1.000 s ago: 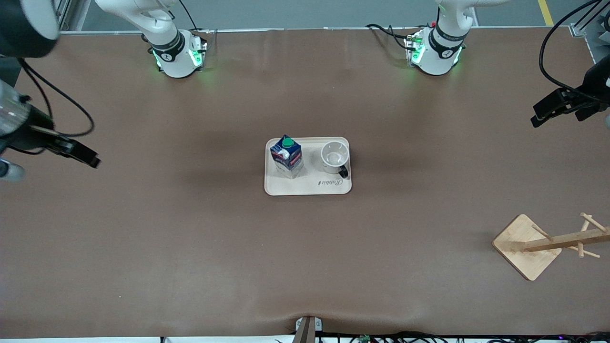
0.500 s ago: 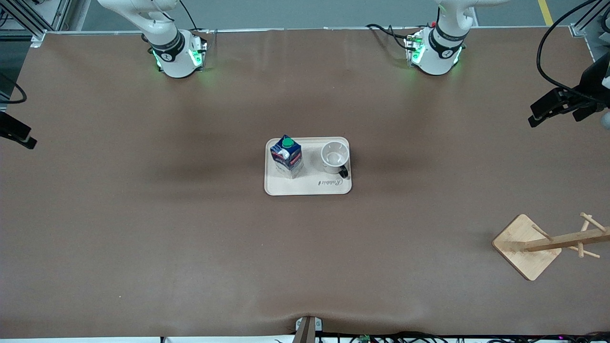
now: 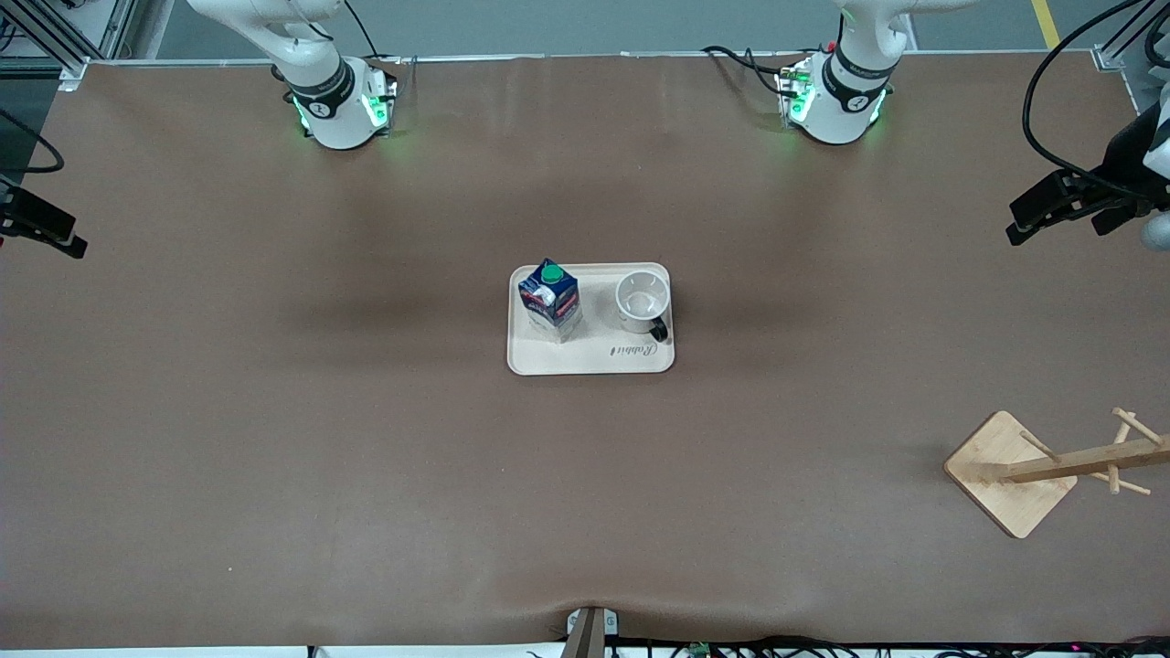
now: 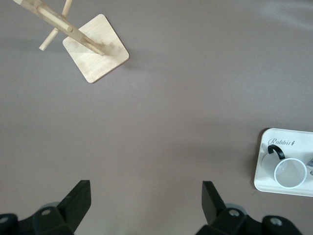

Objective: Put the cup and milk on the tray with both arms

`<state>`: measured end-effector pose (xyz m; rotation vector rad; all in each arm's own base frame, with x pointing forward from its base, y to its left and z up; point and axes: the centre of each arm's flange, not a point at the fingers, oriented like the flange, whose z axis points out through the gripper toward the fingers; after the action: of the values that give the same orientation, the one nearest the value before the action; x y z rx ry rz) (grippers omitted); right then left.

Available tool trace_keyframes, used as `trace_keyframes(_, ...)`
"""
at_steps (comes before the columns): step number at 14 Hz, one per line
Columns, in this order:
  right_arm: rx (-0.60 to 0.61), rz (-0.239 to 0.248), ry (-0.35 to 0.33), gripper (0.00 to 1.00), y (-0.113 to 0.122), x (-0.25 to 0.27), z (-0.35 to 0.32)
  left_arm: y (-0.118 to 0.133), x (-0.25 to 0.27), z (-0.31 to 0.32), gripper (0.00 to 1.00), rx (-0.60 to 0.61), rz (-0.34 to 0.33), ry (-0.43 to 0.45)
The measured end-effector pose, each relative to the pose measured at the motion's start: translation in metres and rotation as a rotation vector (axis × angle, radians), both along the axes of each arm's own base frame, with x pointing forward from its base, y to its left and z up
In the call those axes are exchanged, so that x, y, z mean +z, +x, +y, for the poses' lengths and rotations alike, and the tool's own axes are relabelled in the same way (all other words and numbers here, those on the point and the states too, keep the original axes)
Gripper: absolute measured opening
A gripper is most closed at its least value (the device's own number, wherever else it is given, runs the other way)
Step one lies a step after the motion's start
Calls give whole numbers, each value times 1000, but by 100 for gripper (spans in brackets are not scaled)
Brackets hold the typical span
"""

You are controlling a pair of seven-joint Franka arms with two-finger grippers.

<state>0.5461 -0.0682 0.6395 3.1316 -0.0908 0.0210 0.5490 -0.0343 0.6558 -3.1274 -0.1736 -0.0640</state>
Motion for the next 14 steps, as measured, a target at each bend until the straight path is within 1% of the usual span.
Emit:
trace_keyframes(3,4,5,3,100,-6,-1,1,1,0,0,100,0,-2,0)
trace_keyframes(14,2,15,4,100,-7,-2,0,1,-1,0,100,0,-2,0)
